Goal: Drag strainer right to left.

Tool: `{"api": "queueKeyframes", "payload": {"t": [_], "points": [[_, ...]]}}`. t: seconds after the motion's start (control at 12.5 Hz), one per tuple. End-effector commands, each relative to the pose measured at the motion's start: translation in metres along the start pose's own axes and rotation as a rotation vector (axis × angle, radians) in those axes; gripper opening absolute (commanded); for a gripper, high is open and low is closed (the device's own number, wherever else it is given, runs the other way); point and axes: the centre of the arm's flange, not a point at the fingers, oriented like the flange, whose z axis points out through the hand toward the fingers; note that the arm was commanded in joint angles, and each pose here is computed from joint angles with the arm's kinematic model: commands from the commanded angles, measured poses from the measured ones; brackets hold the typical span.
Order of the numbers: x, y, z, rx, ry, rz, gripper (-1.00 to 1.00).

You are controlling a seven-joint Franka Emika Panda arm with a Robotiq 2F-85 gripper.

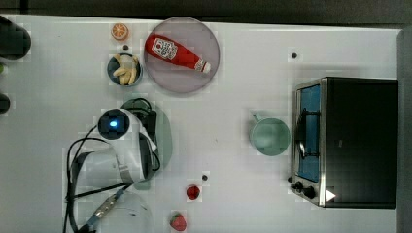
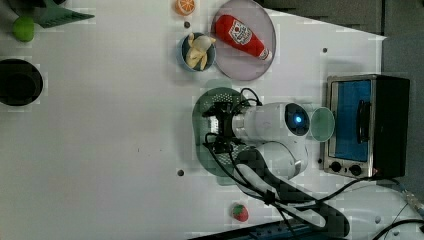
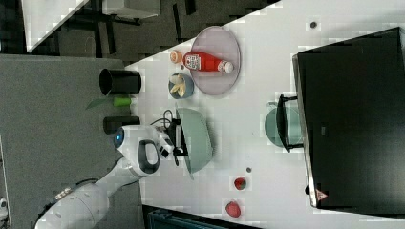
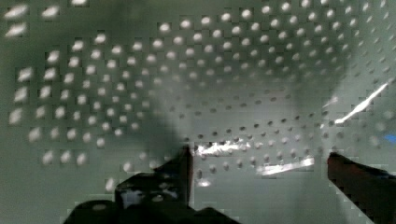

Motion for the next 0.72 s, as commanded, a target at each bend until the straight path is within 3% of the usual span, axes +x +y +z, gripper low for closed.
{"api": "queueKeyframes", "payload": {"t": [0.08,0.72], "points": [[-0.063,0.008,-0.009,0.011,-0.028,-0.030,1.00],[-0.129,0.009,-0.002,0.003,-0.094,-0.023,1.00]]}}
